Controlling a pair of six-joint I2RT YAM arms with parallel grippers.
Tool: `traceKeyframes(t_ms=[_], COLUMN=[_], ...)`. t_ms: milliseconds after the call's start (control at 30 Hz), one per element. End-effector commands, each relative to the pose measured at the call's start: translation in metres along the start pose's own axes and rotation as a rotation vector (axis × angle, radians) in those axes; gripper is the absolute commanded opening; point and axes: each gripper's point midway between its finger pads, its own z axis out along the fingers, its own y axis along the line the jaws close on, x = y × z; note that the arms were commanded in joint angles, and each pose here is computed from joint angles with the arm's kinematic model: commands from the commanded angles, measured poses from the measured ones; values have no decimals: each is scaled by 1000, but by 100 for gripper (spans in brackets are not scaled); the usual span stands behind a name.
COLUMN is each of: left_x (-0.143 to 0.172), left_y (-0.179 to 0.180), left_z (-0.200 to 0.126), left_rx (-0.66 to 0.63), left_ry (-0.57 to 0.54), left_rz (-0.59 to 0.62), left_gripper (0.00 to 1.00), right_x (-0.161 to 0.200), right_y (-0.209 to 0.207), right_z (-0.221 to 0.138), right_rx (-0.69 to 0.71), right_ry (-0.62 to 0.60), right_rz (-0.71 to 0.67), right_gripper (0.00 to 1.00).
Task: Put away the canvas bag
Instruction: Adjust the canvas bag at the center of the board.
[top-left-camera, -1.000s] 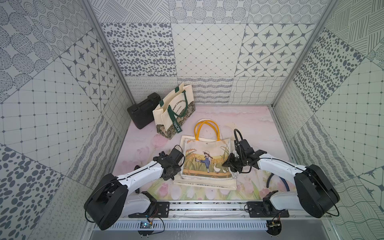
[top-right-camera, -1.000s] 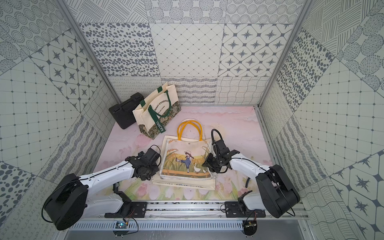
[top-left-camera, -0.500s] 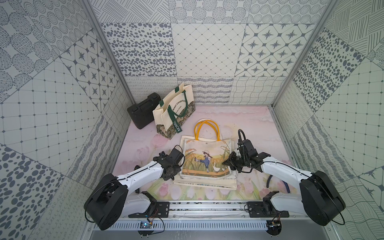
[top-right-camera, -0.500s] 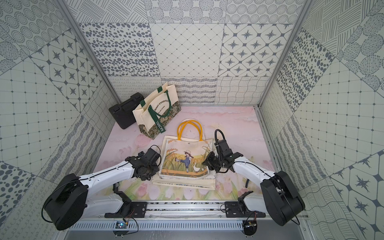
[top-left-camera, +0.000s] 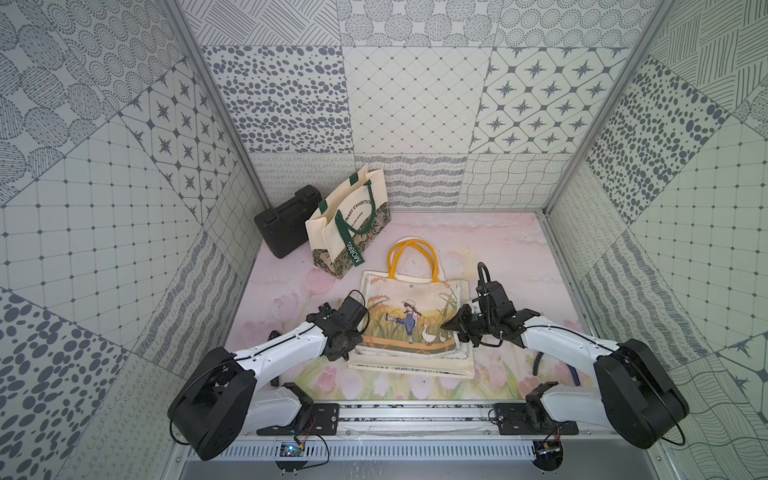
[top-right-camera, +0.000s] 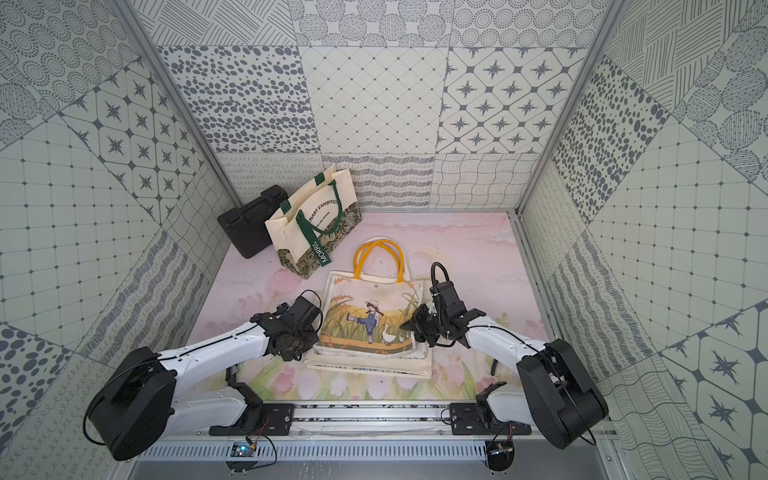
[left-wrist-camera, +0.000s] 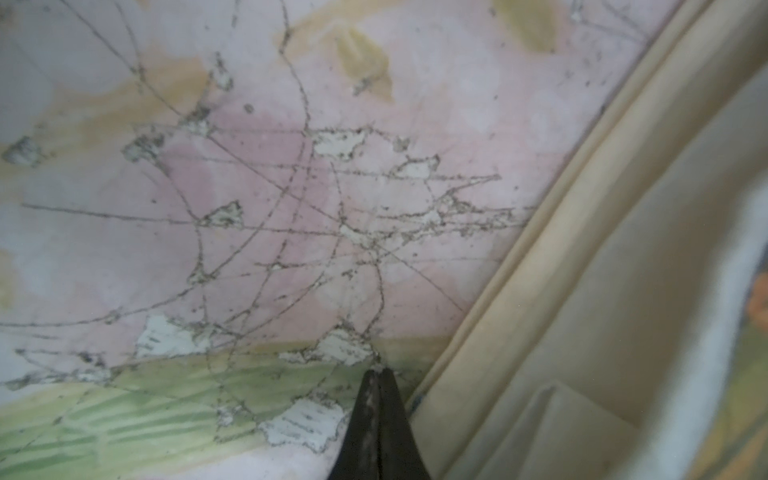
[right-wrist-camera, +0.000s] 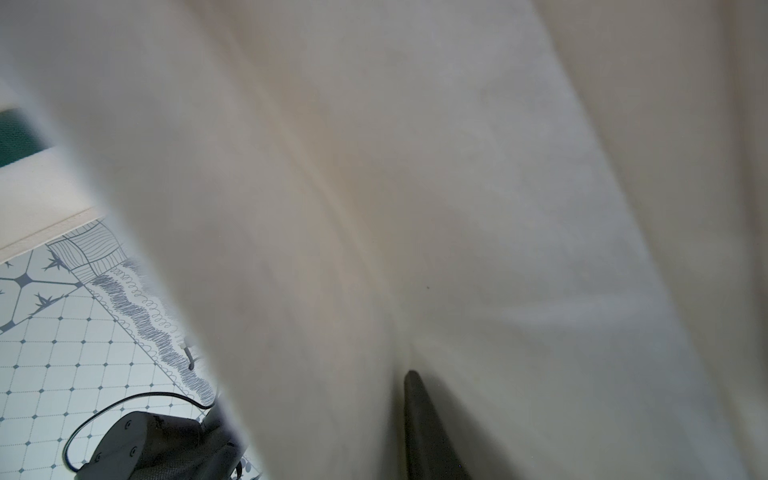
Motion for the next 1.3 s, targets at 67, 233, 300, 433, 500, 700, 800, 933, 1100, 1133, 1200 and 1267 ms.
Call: traceKeyframes(t_ms=[67,233,300,433,500,700,800,933,1100,1133,1200,1267], left_x=[3,-17,-29,-52,-54,-5,19,36,54,58,66,73], left_y=[-8,-4,1,-3,-25,-110,-142,-179,-209,-213,-218,-221], left_z=[-7,-33,-50,-95,-111,-98,-80,-63,-39,-33,-21,-7], left_rx=[47,59,44,89,206,454,444,475,539,551,572,589], left_ry=[11,-105,-165,-311,-330,-77,-28,-4,78,99,146,195], left_rz=[28,78,100,216,288,506,582,598,595,593,578,543], left_gripper=[0,3,5,6,7,0,0,0,0,0,0,0], right_x=[-5,-33,-40,-43,-37,1,19,27,32,33,31,27], right_y=[-10,-32,-29,-1,15,37,40,44,60,61,56,45], right_z=[-16,-63,-81,-102,-95,-32,3,36,65,72,84,98], right_rx=[99,323,330,261,198,200,178,119,5,-8,-3,18], right_ry=[-54,-257,-324,-403,-363,-157,-66,-2,69,90,114,130], right_rz=[-95,-186,-195,-263,-305,-423,-433,-425,-417,-421,-416,-407], right_gripper=[43,46,46,43,31,0,0,0,0,0,0,0])
